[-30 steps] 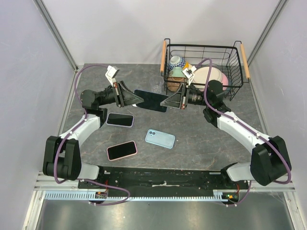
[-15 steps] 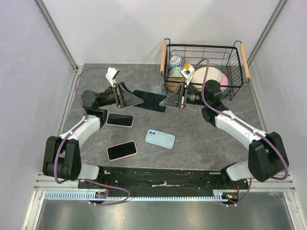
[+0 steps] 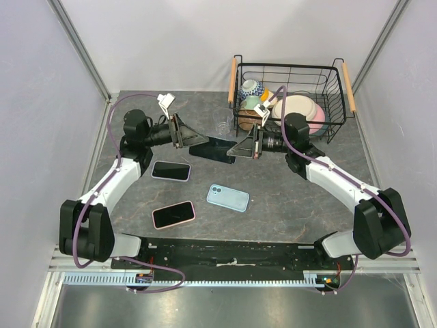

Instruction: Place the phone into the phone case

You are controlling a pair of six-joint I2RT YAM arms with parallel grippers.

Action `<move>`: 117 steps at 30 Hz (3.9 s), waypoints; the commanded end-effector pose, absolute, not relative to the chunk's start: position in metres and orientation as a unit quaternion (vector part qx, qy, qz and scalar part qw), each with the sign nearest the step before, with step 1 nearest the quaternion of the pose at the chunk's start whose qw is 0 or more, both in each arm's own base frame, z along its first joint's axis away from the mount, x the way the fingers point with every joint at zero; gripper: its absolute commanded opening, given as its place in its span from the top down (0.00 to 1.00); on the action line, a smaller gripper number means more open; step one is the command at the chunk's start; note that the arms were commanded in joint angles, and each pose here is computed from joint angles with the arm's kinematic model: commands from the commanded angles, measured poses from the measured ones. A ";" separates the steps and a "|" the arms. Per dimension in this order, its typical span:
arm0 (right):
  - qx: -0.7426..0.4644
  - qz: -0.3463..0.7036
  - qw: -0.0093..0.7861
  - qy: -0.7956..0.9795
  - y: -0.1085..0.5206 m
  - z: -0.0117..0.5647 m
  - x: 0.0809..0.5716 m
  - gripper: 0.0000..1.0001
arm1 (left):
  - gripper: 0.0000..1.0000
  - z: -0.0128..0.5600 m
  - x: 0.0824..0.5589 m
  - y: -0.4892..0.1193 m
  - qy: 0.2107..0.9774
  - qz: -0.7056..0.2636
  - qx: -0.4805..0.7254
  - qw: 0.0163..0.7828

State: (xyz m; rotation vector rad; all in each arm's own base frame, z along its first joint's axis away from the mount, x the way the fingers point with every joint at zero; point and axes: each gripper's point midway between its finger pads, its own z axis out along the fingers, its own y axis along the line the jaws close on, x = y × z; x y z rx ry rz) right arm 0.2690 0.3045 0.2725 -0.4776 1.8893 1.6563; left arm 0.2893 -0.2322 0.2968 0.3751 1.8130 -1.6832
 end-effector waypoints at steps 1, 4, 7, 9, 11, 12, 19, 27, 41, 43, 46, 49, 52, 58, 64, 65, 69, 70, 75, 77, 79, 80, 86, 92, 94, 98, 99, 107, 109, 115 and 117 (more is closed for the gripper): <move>-0.201 0.610 0.279 0.714 0.307 0.270 0.262 1.00 | 0.31 0.310 0.304 -0.227 0.705 -0.579 0.160 0.377; -0.202 0.612 0.274 0.714 0.308 0.269 0.262 1.00 | 0.30 0.301 0.312 -0.222 0.730 -0.544 0.154 0.384; -0.203 0.612 0.271 0.715 0.309 0.267 0.263 1.00 | 0.30 0.291 0.321 -0.213 0.763 -0.505 0.123 0.384; -0.203 0.612 0.268 0.716 0.309 0.264 0.263 1.00 | 0.30 0.282 0.328 -0.204 0.787 -0.467 0.102 0.390; -0.201 0.611 0.263 0.719 0.309 0.261 0.263 1.00 | 0.30 0.277 0.336 -0.195 0.801 -0.434 0.087 0.403; -0.201 0.612 0.260 0.719 0.310 0.259 0.263 1.00 | 0.30 0.270 0.335 -0.192 0.813 -0.422 0.078 0.394; -0.193 0.609 0.244 0.730 0.310 0.246 0.263 1.00 | 0.32 0.240 0.342 -0.171 0.862 -0.336 0.049 0.376; -0.178 0.607 0.207 0.746 0.309 0.219 0.259 1.00 | 0.32 0.204 0.336 -0.166 0.910 -0.246 0.052 0.331; -0.159 0.585 0.165 0.778 0.297 0.170 0.237 1.00 | 0.35 0.151 0.326 -0.223 0.941 -0.210 0.093 0.251; -0.155 0.573 0.167 0.787 0.293 0.161 0.236 1.00 | 0.36 0.145 0.323 -0.233 0.942 -0.217 0.100 0.236; -0.144 0.565 0.158 0.797 0.290 0.148 0.233 1.00 | 0.36 0.139 0.322 -0.241 0.943 -0.221 0.108 0.225; -0.137 0.562 0.155 0.801 0.289 0.144 0.232 1.00 | 0.36 0.139 0.323 -0.243 0.942 -0.226 0.104 0.226; -0.131 0.558 0.157 0.804 0.289 0.142 0.236 1.00 | 0.36 0.145 0.325 -0.245 0.937 -0.234 0.101 0.237; -0.099 0.531 0.150 0.828 0.285 0.126 0.244 1.00 | 0.35 0.156 0.331 -0.244 0.930 -0.238 0.092 0.263; -0.046 0.507 0.143 0.849 0.276 0.107 0.245 1.00 | 0.35 0.149 0.328 -0.243 0.933 -0.236 0.092 0.257; -0.037 0.502 0.144 0.852 0.273 0.104 0.246 1.00 | 0.35 0.147 0.328 -0.244 0.934 -0.236 0.091 0.253; -0.003 0.494 0.140 0.858 0.268 0.094 0.245 1.00 | 0.35 0.141 0.326 -0.246 0.936 -0.240 0.093 0.242; 0.010 0.495 0.135 0.858 0.267 0.094 0.245 1.00 | 0.35 0.139 0.325 -0.245 0.936 -0.239 0.092 0.240; 0.038 0.518 0.127 0.845 0.270 0.095 0.241 1.00 | 0.36 0.135 0.323 -0.243 0.937 -0.237 0.094 0.239; 0.048 0.528 0.118 0.840 0.272 0.097 0.239 1.00 | 0.36 0.131 0.319 -0.242 0.938 -0.236 0.093 0.235; 0.054 0.531 0.112 0.838 0.272 0.097 0.237 1.00 | 0.36 0.130 0.318 -0.242 0.937 -0.240 0.093 0.236; 0.062 0.532 0.108 0.837 0.272 0.099 0.237 1.00 | 0.36 0.127 0.315 -0.241 0.938 -0.239 0.093 0.232; 0.079 0.516 0.105 0.846 0.270 0.106 0.238 1.00 | 0.36 0.112 0.309 -0.233 0.943 -0.225 0.092 0.226; 0.084 0.505 0.091 0.854 0.271 0.098 0.233 1.00 | 0.36 0.099 0.300 -0.226 0.948 -0.213 0.093 0.217; 0.082 0.504 0.089 0.855 0.274 0.097 0.231 1.00 | 0.36 0.097 0.299 -0.224 0.949 -0.211 0.089 0.216; 0.075 0.506 0.078 0.856 0.281 0.096 0.226 1.00 | 0.36 0.089 0.293 -0.225 0.950 -0.219 0.084 0.205; 0.076 0.506 0.077 0.856 0.282 0.095 0.225 1.00 | 0.36 0.088 0.292 -0.225 0.950 -0.220 0.083 0.204; 0.083 0.495 0.059 0.863 0.281 0.079 0.215 1.00 | 0.36 0.075 0.287 -0.224 0.954 -0.217 0.086 0.189; 0.088 0.491 0.052 0.865 0.279 0.075 0.212 1.00 | 0.36 0.075 0.287 -0.224 0.954 -0.217 0.085 0.190; 0.086 0.472 0.039 0.877 0.276 0.056 0.208 1.00 | 0.36 0.069 0.287 -0.224 0.955 -0.217 0.084 0.185; 0.082 0.460 0.042 0.883 0.273 0.046 0.208 1.00 | 0.36 0.063 0.285 -0.223 0.956 -0.215 0.082 0.183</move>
